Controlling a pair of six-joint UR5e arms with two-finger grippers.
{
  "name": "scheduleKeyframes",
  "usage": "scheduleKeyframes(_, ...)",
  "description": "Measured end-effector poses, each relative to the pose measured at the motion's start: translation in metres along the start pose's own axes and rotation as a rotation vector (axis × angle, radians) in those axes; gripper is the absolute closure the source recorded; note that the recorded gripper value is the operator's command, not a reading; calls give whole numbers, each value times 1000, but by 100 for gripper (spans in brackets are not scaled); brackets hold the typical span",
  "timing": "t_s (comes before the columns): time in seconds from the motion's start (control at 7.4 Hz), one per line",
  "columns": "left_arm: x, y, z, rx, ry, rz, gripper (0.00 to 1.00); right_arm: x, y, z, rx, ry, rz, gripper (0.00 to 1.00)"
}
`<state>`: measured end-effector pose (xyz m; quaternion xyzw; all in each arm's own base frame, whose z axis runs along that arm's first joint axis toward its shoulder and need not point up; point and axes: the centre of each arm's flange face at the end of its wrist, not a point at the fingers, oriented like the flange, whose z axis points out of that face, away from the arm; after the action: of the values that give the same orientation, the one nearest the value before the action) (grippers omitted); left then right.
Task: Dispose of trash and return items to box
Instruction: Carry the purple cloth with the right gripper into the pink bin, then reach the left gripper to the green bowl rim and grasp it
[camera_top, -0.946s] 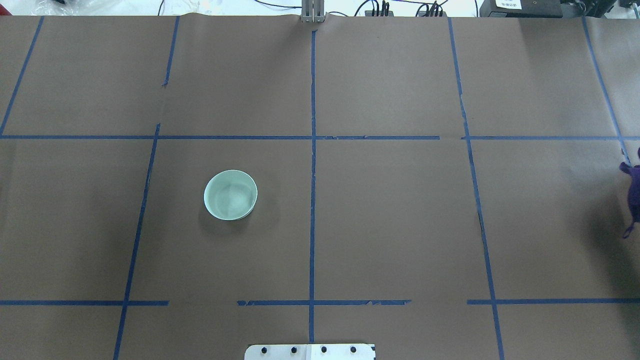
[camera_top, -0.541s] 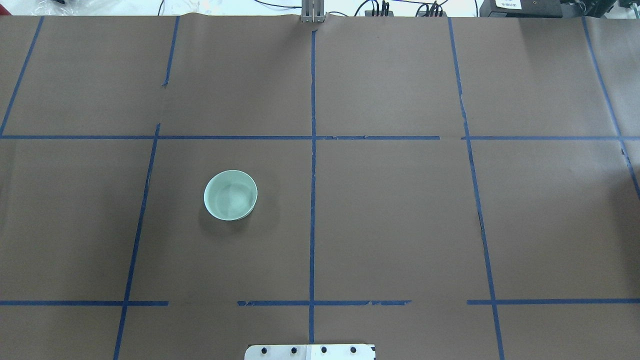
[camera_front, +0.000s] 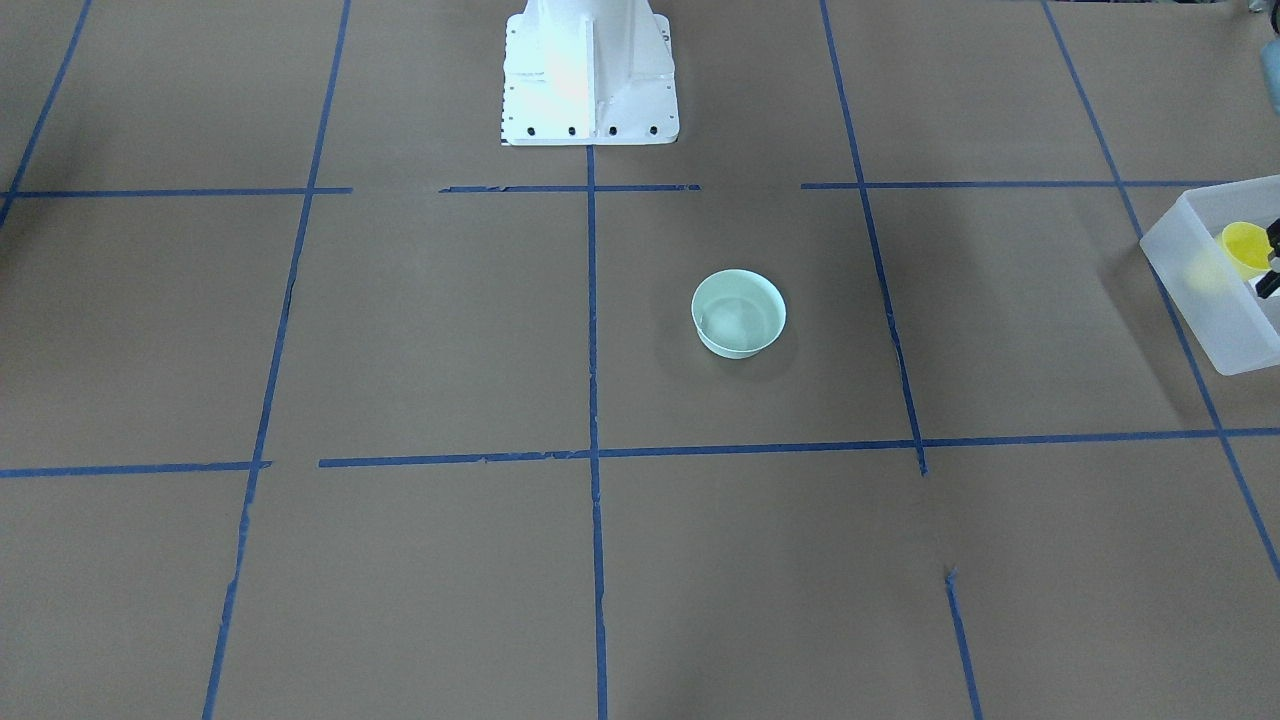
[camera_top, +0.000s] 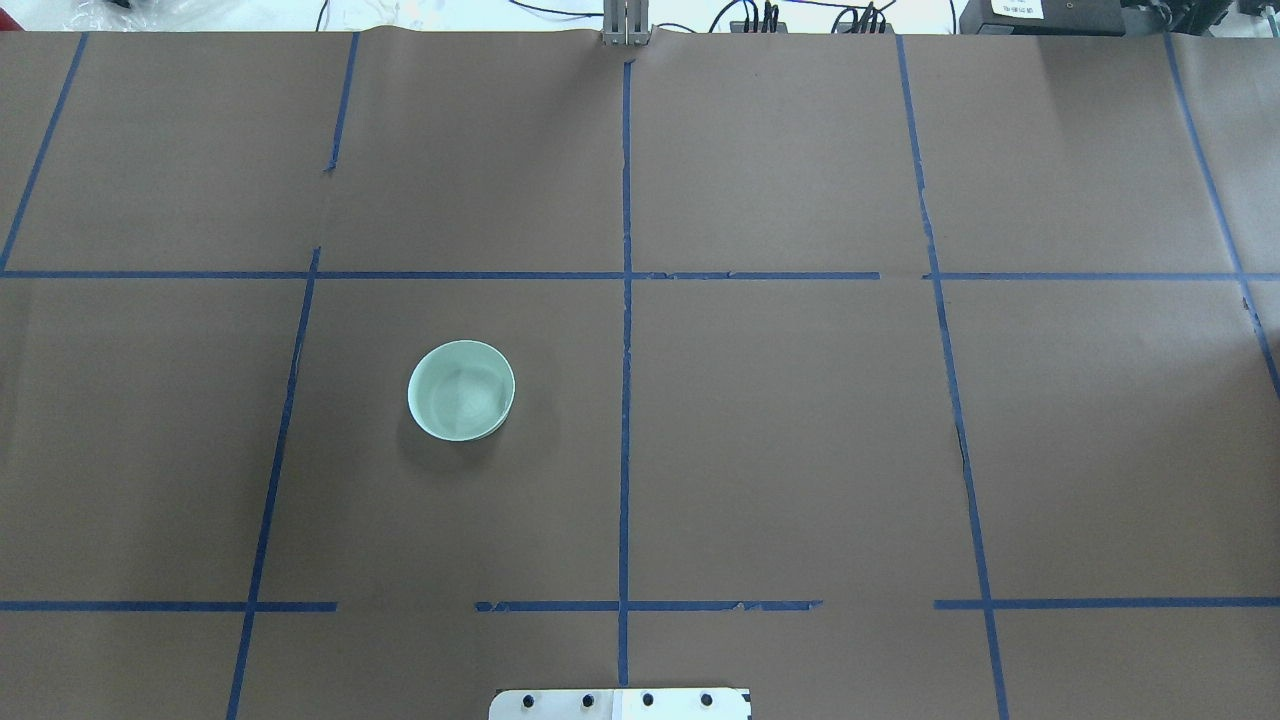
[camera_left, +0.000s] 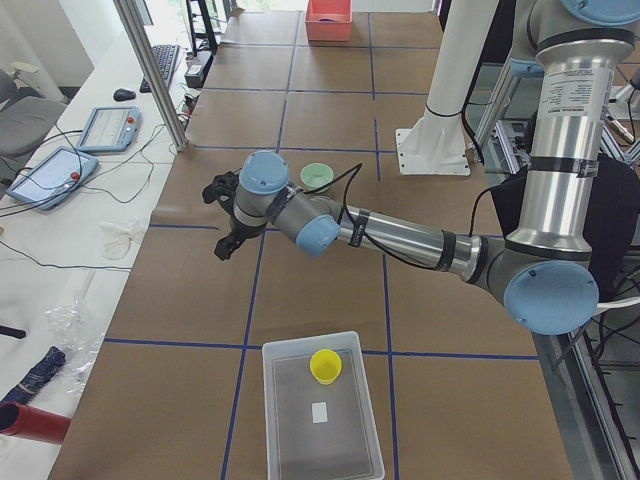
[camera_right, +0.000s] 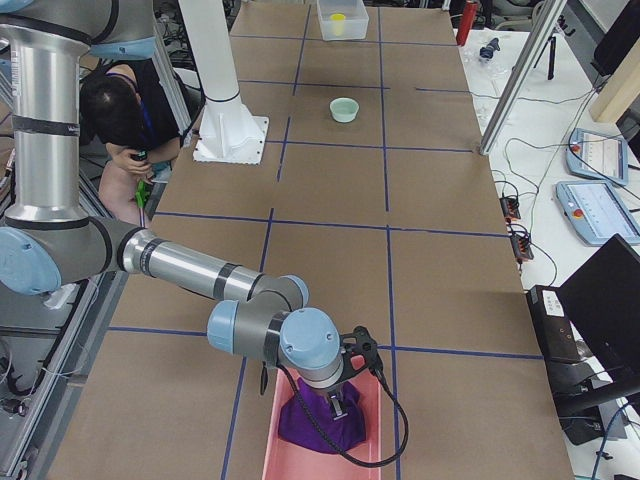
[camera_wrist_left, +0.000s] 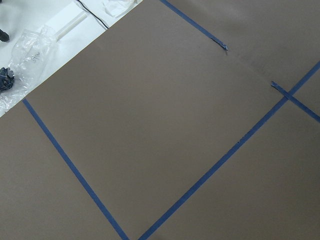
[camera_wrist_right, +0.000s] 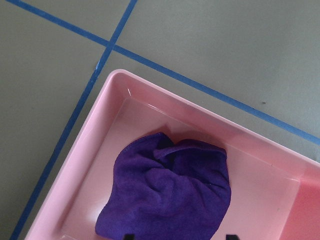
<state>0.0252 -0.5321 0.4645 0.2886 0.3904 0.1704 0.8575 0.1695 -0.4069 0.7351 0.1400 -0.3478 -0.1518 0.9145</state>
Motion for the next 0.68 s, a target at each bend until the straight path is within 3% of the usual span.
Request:
scheduleKeyframes(0.41,144,-30,37,14,32,-292,27,-14,-18,8,33,-9,40,0)
scheduleKeyframes(0.68,234,-20,81,-2,45,-506,29,-16,-19,9,37,-10,42,0)
